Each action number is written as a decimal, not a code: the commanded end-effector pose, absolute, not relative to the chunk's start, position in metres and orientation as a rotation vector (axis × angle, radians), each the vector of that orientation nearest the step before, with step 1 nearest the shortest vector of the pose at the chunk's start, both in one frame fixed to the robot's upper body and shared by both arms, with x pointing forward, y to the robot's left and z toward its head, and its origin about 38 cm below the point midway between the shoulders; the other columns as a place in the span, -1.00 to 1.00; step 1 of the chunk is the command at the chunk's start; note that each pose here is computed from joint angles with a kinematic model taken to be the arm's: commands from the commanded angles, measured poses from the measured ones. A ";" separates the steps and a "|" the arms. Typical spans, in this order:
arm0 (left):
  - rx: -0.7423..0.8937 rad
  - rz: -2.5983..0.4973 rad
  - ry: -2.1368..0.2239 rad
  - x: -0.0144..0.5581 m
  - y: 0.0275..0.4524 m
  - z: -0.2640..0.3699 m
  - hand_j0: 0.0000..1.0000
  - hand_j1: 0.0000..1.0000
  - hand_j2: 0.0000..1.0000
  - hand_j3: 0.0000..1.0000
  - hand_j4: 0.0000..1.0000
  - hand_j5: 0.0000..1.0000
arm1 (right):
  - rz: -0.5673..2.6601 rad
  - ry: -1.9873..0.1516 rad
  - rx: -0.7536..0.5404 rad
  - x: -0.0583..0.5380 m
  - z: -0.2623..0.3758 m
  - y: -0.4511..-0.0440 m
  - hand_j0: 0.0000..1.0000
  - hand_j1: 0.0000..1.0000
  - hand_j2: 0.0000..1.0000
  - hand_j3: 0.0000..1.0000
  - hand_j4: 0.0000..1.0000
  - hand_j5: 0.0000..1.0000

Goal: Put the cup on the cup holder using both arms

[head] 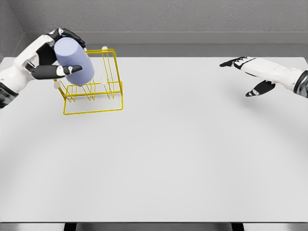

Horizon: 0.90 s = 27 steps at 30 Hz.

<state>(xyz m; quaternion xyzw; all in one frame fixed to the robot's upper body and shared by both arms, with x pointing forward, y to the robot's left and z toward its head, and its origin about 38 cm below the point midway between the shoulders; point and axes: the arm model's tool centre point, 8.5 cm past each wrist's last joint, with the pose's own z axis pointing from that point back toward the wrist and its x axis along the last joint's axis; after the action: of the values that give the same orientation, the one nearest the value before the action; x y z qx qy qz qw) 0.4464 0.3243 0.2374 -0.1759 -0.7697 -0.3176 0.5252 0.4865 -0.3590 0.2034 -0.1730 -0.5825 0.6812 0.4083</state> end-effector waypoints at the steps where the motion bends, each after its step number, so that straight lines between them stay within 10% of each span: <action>1: -0.438 -0.752 -1.849 0.446 0.320 0.237 -0.31 -0.31 -0.31 -0.31 -0.31 -0.31 | 1.708 -1.470 -0.438 0.486 0.205 -0.361 1.00 1.00 1.00 1.00 1.00 1.00; 19: -0.431 -0.749 -1.822 0.442 0.326 0.228 -0.31 -0.31 -0.31 -0.31 -0.31 -0.31 | 1.711 -1.474 -0.437 0.486 0.206 -0.360 1.00 1.00 1.00 1.00 1.00 1.00; 21: -0.432 -0.750 -1.823 0.441 0.326 0.227 -0.03 -0.03 -0.03 -0.03 -0.03 -0.03 | 1.711 -1.474 -0.437 0.486 0.206 -0.360 1.00 1.00 1.00 1.00 1.00 1.00; 24: -0.429 -0.752 -1.829 0.442 0.326 0.230 0.99 0.99 0.99 0.99 0.99 0.99 | 1.711 -1.473 -0.436 0.486 0.205 -0.360 1.00 1.00 1.00 1.00 1.00 1.00; 27: -0.429 -0.755 -1.837 0.442 0.326 0.232 1.00 1.00 1.00 1.00 1.00 1.00 | 1.710 -1.472 -0.436 0.486 0.205 -0.360 1.00 1.00 1.00 1.00 1.00 1.00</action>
<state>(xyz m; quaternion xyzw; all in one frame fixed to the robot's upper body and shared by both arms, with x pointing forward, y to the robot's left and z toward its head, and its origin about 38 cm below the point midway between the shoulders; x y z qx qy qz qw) 0.4420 0.3254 0.2310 -0.1780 -0.7670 -0.3176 0.5283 0.4861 -0.3591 0.2046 -0.1738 -0.5827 0.6817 0.4069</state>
